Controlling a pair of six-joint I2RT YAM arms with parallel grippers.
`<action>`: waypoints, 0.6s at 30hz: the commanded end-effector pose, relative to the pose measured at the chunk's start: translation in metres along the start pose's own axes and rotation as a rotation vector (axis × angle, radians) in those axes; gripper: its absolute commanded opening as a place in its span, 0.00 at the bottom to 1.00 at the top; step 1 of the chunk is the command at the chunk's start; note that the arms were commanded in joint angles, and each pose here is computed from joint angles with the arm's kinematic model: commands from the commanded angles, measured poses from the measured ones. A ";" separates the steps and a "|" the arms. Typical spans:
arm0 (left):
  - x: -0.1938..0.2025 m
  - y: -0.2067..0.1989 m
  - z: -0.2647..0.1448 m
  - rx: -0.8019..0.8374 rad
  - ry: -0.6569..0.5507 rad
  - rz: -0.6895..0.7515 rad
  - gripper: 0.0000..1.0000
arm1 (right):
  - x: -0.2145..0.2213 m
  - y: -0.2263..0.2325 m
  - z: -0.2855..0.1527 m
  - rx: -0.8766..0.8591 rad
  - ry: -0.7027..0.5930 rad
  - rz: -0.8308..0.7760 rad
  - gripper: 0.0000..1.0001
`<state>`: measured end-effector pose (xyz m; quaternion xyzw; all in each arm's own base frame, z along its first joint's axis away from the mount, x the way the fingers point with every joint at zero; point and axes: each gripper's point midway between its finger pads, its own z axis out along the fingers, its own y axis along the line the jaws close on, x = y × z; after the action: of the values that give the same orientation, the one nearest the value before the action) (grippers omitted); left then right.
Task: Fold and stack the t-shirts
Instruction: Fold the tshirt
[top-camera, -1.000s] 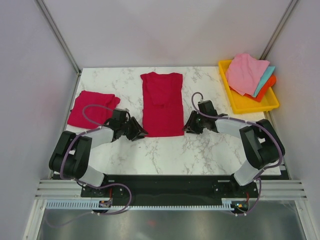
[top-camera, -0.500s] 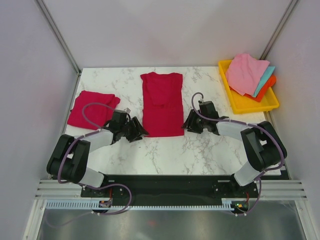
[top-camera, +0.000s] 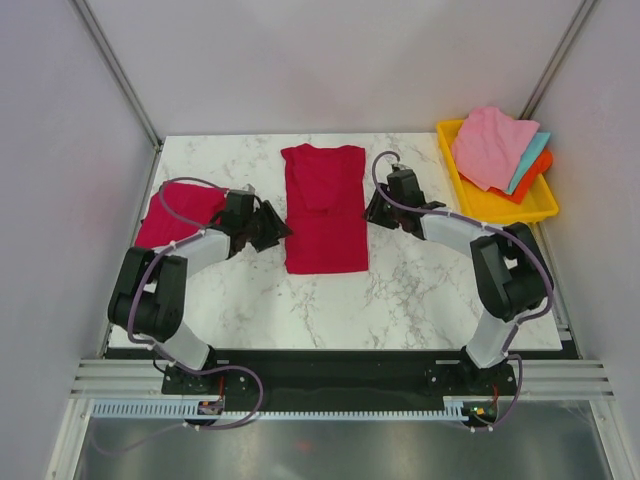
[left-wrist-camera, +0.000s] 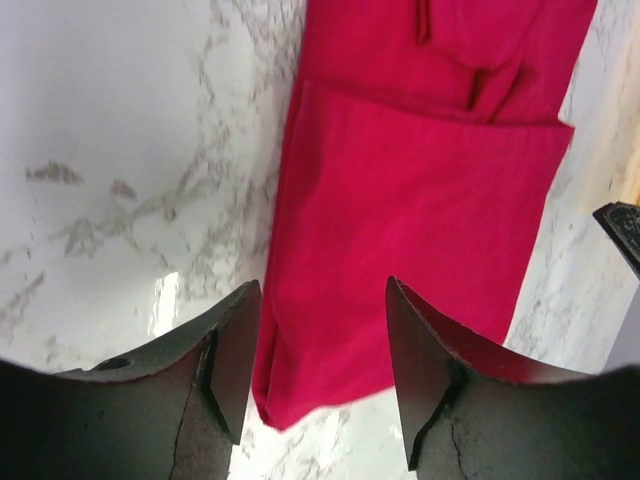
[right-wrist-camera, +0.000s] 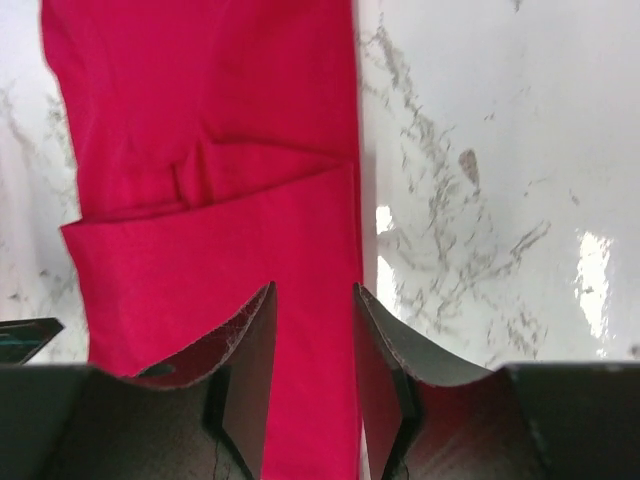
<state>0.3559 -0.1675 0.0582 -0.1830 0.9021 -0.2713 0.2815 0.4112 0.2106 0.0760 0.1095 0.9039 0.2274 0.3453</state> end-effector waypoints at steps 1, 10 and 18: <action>-0.034 -0.009 0.013 -0.027 -0.087 0.010 0.61 | -0.011 -0.009 0.018 0.070 -0.019 -0.054 0.43; -0.058 -0.012 0.035 -0.005 -0.129 0.057 0.54 | -0.018 -0.008 0.054 0.096 -0.008 -0.052 0.40; -0.053 -0.016 0.057 0.019 -0.058 0.044 0.52 | -0.019 -0.009 0.067 0.104 -0.003 -0.051 0.34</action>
<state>0.4195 -0.1687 0.0355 -0.1931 0.9018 -0.2490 0.2957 0.4578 0.2167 0.0324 0.1081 0.9211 0.1762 0.3299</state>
